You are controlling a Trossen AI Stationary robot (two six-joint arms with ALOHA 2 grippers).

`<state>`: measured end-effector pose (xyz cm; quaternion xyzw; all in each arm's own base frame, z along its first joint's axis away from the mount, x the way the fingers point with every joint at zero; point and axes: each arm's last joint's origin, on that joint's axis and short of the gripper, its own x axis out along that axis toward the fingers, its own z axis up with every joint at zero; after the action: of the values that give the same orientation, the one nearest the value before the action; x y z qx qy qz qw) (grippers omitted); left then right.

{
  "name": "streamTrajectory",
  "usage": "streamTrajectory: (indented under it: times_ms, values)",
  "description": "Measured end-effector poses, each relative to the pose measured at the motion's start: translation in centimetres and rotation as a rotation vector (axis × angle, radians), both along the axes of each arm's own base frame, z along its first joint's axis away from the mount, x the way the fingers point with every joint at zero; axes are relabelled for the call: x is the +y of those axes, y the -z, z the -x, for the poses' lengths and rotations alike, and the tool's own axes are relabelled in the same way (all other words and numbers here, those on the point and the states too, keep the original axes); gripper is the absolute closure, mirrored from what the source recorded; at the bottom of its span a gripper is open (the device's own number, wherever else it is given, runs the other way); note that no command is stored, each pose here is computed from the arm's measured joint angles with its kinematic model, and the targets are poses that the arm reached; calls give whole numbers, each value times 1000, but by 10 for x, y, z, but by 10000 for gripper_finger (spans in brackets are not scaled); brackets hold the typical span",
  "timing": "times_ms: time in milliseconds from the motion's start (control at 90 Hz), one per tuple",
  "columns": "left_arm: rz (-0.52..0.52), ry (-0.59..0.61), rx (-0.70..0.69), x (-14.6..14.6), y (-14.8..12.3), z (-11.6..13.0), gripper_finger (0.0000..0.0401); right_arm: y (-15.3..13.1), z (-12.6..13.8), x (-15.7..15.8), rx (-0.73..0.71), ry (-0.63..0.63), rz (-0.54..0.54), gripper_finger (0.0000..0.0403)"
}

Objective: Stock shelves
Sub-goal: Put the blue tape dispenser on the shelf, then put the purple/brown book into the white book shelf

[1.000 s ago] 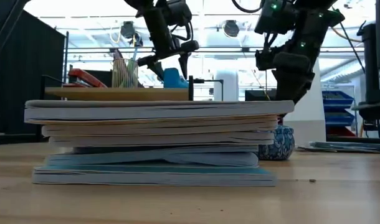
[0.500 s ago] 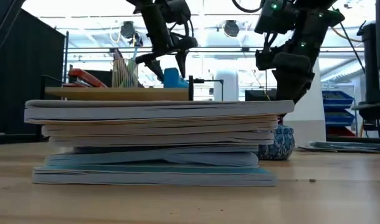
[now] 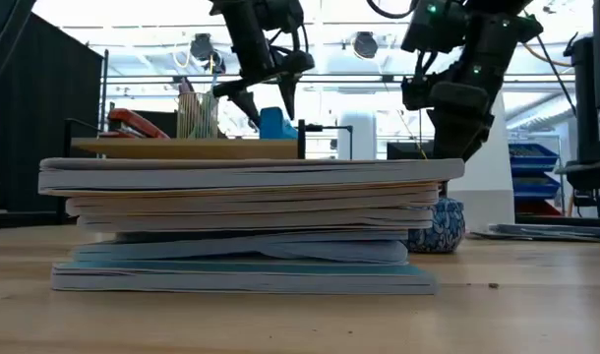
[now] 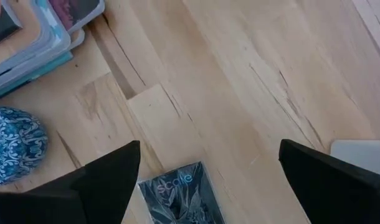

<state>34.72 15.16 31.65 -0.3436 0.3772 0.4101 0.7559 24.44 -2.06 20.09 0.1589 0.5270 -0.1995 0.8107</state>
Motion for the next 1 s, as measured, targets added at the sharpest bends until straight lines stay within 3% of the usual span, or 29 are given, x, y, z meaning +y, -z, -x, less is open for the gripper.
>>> streamTrajectory:
  times_ms: [511, 800, 1000]
  values:
    - [-30, 8, -13, -4, -5, -1, 99, 0, 0, 0, 1, 0, 0, 40]
    - [-207, 16, -52, -27, -48, 17, 99, 0, 0, 0, 1, 0, -1, 40]
    - [-309, 164, -118, -66, -82, 32, 99, 0, 0, 0, 1, -1, -1, 40]
